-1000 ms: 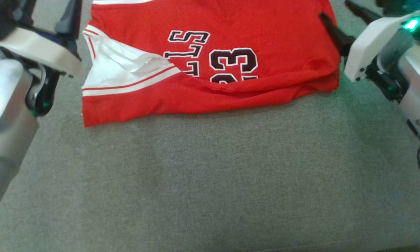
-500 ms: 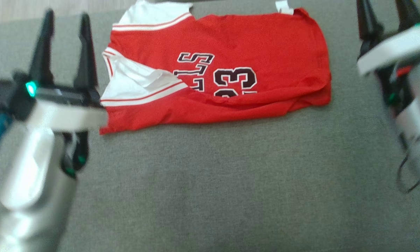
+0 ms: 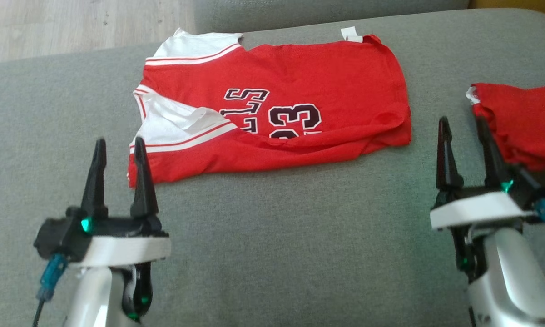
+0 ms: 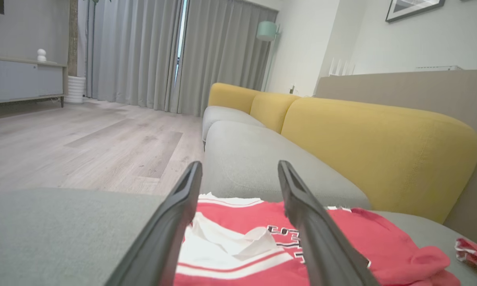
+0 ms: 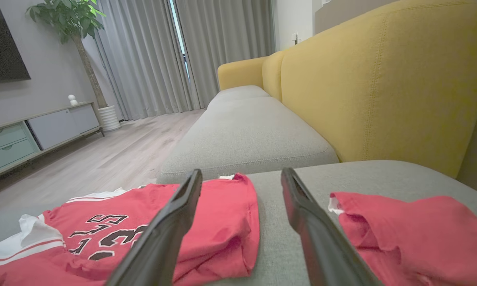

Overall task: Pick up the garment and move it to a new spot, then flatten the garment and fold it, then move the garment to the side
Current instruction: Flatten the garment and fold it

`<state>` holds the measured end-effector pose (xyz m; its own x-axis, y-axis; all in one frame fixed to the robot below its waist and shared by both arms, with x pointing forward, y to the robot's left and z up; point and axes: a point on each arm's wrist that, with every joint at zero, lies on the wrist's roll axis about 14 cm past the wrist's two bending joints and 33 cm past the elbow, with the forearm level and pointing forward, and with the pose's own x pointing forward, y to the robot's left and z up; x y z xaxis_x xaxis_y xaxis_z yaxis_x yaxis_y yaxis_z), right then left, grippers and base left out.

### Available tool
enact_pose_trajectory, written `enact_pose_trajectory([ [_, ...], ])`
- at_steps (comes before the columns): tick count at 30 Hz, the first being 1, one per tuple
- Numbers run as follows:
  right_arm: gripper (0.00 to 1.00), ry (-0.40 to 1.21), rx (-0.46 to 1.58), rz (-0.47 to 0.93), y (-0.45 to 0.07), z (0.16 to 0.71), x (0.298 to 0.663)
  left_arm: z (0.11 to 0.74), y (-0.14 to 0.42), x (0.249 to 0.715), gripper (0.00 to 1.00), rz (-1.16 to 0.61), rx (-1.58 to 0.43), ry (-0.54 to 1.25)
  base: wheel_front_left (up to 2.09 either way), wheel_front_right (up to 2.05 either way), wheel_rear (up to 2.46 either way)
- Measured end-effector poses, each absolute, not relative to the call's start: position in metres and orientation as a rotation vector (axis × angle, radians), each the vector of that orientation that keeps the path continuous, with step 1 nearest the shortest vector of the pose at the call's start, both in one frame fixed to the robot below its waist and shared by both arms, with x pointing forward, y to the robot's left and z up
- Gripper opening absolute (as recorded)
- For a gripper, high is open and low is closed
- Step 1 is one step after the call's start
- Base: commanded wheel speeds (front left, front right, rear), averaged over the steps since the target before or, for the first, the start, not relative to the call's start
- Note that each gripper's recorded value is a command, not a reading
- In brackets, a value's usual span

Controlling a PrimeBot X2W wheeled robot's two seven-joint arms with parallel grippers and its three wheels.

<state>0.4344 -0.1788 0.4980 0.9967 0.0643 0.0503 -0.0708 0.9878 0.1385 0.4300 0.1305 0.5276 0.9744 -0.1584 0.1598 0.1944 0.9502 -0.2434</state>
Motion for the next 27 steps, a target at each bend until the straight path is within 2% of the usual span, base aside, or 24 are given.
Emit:
enact_pose_trajectory([
  [5, 1.0, -0.016, 0.176, 0.064, -0.177, 0.486, 0.42, 0.513, 0.134, 0.424, 1.0, -0.16, -0.266, -0.1, 0.0, 0.0, 0.0],
  [13, 1.0, -0.026, 0.18, 0.076, -0.172, 0.489, 0.422, 0.495, 0.132, 0.427, 1.0, -0.168, -0.241, -0.049, 0.0, 0.0, 0.0],
  [27, 1.0, 0.025, 0.192, 0.068, -0.174, 0.468, 0.431, 0.382, 0.151, 0.456, 1.0, -0.03, -0.122, 0.32, 0.0, 0.0, 0.0],
])
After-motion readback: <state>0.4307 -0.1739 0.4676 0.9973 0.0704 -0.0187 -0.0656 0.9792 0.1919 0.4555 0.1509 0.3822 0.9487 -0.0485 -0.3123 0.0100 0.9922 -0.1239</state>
